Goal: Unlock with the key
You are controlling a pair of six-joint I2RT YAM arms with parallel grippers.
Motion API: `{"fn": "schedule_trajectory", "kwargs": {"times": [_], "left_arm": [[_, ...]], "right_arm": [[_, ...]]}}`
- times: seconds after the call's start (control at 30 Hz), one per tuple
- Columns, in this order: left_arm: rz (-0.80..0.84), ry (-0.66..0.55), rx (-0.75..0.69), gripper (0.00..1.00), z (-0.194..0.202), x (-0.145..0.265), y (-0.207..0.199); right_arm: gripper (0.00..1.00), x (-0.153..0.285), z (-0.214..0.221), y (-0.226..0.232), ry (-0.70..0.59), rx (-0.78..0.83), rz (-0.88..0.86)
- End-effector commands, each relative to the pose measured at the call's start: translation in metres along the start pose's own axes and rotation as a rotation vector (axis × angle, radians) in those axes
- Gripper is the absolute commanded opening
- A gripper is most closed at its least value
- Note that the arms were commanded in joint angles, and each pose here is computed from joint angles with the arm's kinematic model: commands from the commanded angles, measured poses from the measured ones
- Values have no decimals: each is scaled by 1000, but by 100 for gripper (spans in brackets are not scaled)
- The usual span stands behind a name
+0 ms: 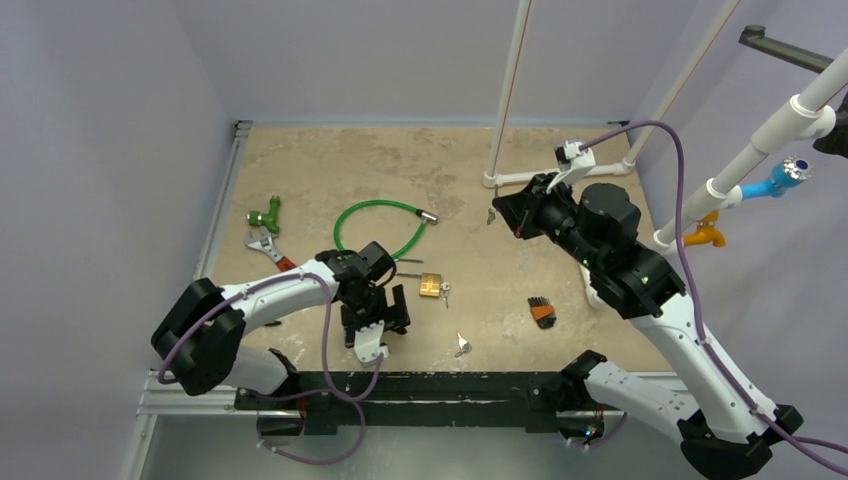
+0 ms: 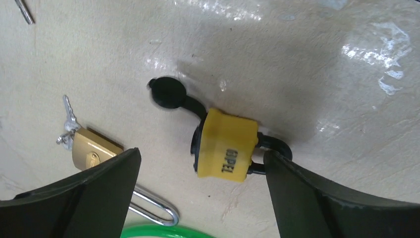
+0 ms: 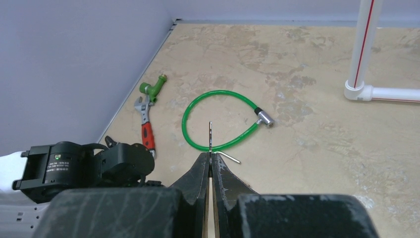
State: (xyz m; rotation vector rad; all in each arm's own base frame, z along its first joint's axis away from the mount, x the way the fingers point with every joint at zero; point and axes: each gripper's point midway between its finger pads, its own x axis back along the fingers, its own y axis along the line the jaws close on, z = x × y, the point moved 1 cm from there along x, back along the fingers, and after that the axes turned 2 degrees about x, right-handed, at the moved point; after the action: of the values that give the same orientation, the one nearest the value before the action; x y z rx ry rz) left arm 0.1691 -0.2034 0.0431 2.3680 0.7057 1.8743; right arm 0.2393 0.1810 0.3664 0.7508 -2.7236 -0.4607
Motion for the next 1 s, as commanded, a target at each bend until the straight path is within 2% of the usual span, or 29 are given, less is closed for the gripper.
{"fn": "schedule_trajectory", "kwargs": {"times": [0.0,0.1,0.17,0.3,0.5,0.63,0.73,0.97], "left_arm": [[-62,19,-18,100,1,20,24],[-103,46,128,100,-2,49,33],[-161,41,284,100,-7,71,44],[-141,-75,739,100,-33,97,47],[-275,-221,1315,100,-28,82,50],[-178,-214,1494,100,-29,65,23],[-217,-206,1579,100,-16,55,18],[-350,-250,1574,100,-4,41,23]], "right_arm": [[0,1,-12,7,-54,-4,-34],[0,0,-11,8,-48,2,-42],[0,-1,-11,8,-47,2,-45],[0,-3,-10,8,-47,4,-48],[0,-5,-11,9,-43,5,-47],[0,-8,-11,9,-39,9,-43],[0,-11,-11,8,-35,10,-40],[0,-13,-16,10,-38,16,-42]]}}
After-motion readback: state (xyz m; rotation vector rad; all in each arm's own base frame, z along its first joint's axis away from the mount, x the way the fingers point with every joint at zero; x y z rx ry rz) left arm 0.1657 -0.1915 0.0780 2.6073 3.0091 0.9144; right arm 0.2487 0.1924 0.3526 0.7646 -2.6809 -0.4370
